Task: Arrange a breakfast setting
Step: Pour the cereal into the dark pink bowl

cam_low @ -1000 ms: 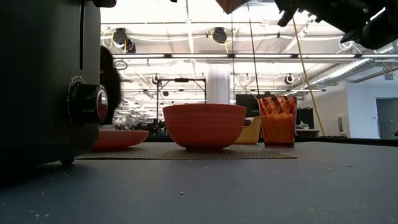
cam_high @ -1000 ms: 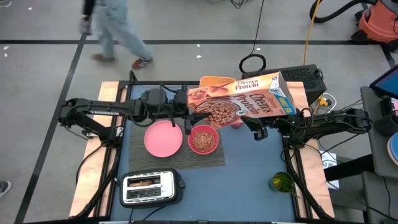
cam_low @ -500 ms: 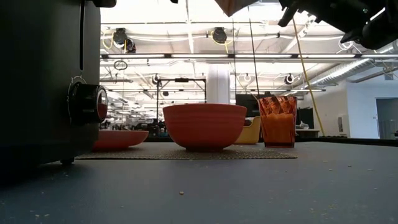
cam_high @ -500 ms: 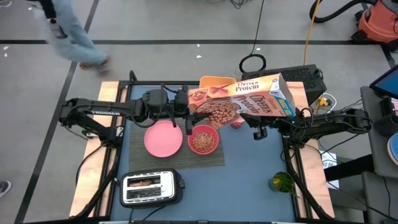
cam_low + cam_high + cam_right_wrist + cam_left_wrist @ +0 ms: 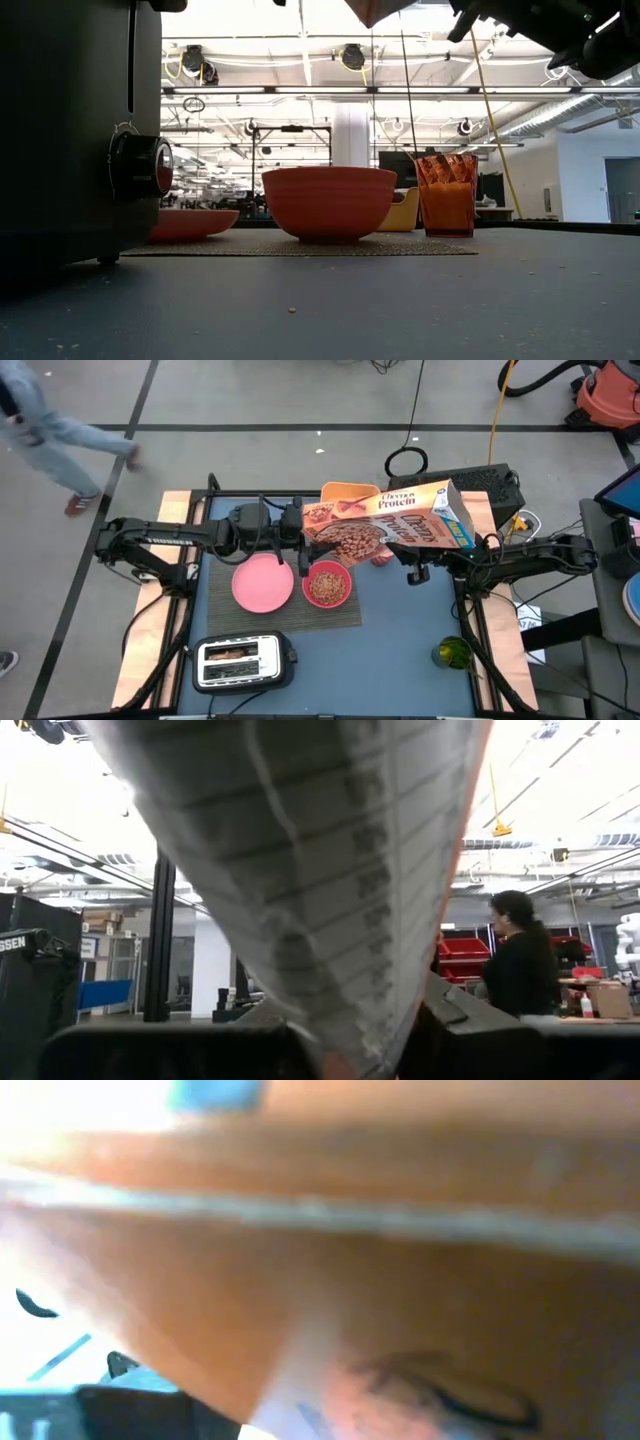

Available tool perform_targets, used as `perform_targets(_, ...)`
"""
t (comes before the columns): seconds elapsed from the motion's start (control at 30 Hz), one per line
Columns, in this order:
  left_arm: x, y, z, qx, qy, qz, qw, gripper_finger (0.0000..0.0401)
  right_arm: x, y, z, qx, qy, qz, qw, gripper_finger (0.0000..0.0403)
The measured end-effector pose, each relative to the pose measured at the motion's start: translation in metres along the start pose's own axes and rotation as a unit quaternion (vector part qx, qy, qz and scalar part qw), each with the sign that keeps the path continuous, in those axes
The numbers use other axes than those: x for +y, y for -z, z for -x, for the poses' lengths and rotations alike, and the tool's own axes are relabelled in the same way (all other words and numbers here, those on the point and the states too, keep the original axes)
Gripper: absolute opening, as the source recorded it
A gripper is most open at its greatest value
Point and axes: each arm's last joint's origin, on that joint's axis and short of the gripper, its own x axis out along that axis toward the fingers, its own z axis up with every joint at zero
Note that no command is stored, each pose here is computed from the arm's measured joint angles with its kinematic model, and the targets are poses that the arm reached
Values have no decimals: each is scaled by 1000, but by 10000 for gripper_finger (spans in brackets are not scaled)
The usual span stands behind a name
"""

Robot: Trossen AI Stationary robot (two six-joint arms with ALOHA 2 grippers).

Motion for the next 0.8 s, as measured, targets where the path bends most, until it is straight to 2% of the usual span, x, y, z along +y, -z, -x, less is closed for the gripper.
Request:
perform_targets(0.13,0,1,0,3,-9,-1,1000,344,0,0,0,0,1,0,1000,69)
perform_targets(0.23,3,3,0,18,-27,-2,999,361,-1,-1,1,1,14,5,1000,63)
perform_targets(0.47,15,10,0,51,-48,13,997,365,-7,-7,6,20,36,13,999,63)
perform_targets(0.8,31,26,4,138,-75,12,988,365,-12,-19,17,50,63,32,996,60)
